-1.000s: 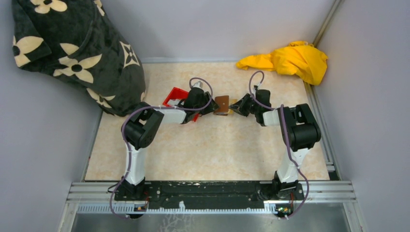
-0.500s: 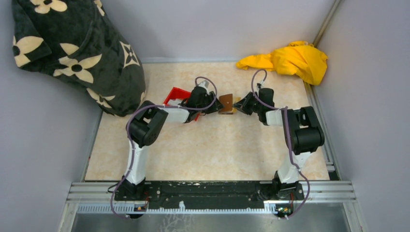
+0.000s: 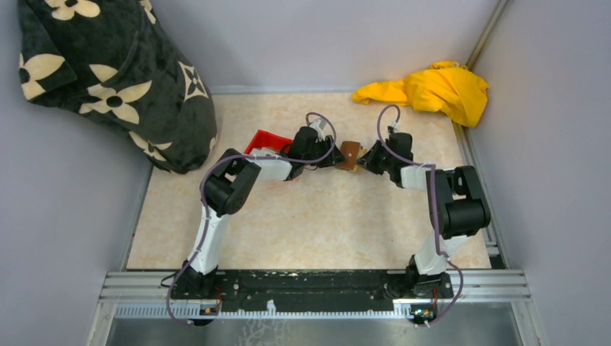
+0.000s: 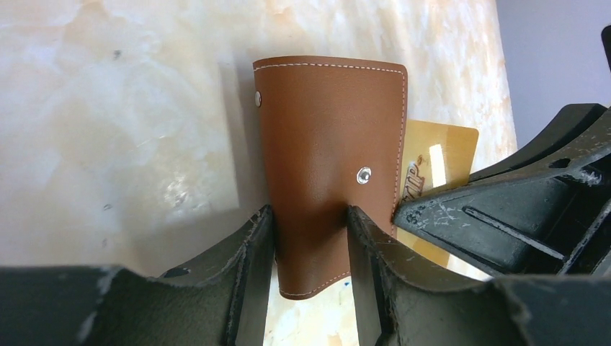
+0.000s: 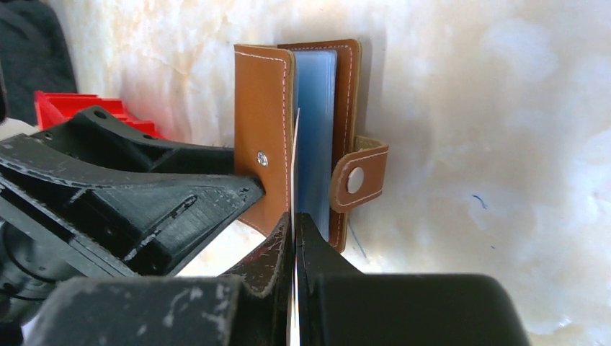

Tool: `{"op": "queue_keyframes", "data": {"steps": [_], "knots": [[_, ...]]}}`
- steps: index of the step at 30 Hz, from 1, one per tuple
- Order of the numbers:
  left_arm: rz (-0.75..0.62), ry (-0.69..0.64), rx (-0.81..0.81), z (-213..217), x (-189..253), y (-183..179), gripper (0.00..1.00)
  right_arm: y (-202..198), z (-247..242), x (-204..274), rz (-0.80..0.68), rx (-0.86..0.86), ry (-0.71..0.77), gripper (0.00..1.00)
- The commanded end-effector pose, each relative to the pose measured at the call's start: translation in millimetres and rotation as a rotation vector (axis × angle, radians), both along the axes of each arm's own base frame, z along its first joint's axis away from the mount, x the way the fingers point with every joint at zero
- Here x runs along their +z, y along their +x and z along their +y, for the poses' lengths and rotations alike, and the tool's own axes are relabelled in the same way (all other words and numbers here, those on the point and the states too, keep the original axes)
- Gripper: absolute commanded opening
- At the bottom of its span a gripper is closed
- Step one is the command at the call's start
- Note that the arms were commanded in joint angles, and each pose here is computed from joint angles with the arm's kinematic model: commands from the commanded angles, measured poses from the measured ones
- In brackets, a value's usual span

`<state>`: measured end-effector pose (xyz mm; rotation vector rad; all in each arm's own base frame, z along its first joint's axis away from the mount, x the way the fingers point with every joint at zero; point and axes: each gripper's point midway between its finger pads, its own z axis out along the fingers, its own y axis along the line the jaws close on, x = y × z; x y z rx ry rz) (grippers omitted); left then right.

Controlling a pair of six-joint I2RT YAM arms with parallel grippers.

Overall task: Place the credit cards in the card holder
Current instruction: Adjust the storage box at the center of the board.

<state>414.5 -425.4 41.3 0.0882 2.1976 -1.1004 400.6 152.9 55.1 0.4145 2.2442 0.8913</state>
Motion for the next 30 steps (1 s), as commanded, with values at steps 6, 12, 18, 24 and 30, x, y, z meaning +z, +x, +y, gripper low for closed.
{"op": "queue_keyframes", "data": {"steps": [6, 12, 18, 24, 30], "knots": [[0.086, 0.007, -0.219, -38, -26, -60, 0.50, 1, 6, 25, -0.083, 0.051, -0.027, 0.00], [0.063, 0.003, -0.145, -21, -16, -53, 0.55, 6, 4, 48, -0.137, 0.037, -0.030, 0.00], [0.048, -0.017, -0.051, 1, -6, -47, 0.58, 9, 4, 55, -0.150, 0.038, -0.031, 0.00], [0.035, -0.028, -0.003, 10, -1, -44, 0.59, 11, 8, 59, -0.159, 0.051, -0.011, 0.00], [0.039, -0.037, 0.020, 15, -1, -45, 0.60, 12, 14, 68, -0.175, 0.072, 0.021, 0.00]]}}
